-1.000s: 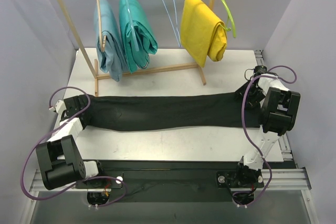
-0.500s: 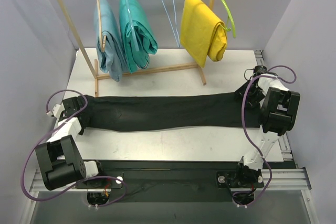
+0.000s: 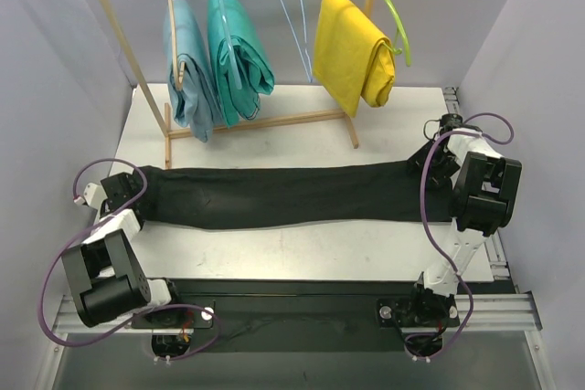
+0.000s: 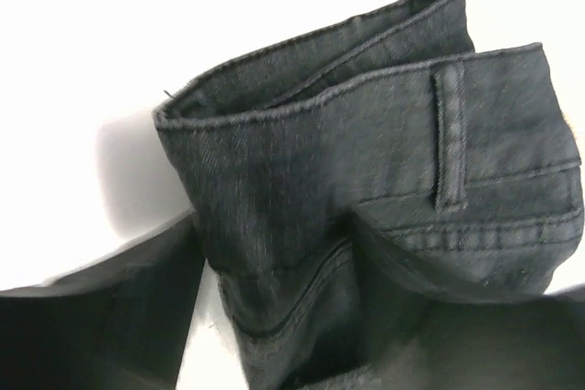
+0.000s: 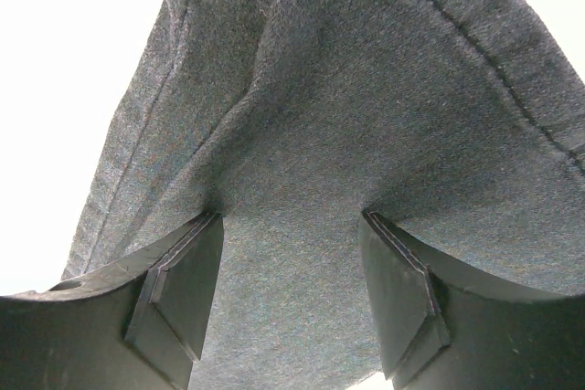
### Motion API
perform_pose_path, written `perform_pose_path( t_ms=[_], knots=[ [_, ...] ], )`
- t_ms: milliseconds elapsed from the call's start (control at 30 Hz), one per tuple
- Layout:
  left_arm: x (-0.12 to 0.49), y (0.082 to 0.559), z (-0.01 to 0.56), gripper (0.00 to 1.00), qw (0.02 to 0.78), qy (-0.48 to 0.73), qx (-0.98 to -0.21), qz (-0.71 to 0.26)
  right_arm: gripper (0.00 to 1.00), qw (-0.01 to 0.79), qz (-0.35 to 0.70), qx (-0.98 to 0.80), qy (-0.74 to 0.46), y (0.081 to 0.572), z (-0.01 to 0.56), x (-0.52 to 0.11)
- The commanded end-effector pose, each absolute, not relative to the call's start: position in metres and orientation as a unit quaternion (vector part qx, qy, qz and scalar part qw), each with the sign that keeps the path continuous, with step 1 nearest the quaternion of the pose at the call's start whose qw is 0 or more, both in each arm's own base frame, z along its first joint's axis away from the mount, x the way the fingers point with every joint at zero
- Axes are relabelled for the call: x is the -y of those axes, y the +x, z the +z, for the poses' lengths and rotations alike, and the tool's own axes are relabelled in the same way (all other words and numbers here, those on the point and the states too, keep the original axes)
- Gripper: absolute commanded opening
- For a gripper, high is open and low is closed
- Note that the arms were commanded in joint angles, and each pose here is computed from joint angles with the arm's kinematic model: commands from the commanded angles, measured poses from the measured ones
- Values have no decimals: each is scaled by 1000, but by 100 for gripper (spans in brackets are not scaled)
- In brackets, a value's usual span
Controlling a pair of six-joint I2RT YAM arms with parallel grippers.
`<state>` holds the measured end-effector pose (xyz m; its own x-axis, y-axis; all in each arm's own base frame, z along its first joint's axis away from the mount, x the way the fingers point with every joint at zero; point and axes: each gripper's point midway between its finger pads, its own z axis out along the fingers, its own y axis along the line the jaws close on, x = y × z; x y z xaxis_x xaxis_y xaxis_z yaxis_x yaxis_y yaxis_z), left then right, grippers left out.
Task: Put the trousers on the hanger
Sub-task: Fold the trousers at the center of the board.
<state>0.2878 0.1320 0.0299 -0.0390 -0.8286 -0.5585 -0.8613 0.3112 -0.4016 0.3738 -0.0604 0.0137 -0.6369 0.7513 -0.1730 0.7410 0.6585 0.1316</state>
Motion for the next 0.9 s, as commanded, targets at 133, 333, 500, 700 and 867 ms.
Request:
perform_pose_path(
  t_ms=[133, 333, 500, 700, 867],
  knots=[
    [-121, 300, 9, 20, 350, -569, -744, -15, 61, 106, 26, -910, 400, 366, 30, 51],
    [-123, 309, 21, 0, 360, -542, -759, -15, 60, 108, 22, -913, 394, 355, 38, 46],
    [-124, 324, 56, 0, 403, -501, -766, -28, 61, 123, 27, -915, 383, 352, 63, 36],
    [-121, 340, 106, 0, 464, -438, -768, -49, 61, 136, 93, -900, 404, 358, 90, 4],
    [-109, 338, 128, 0, 478, -399, -780, -64, 60, 123, 139, -907, 377, 368, 97, -34]
  ],
)
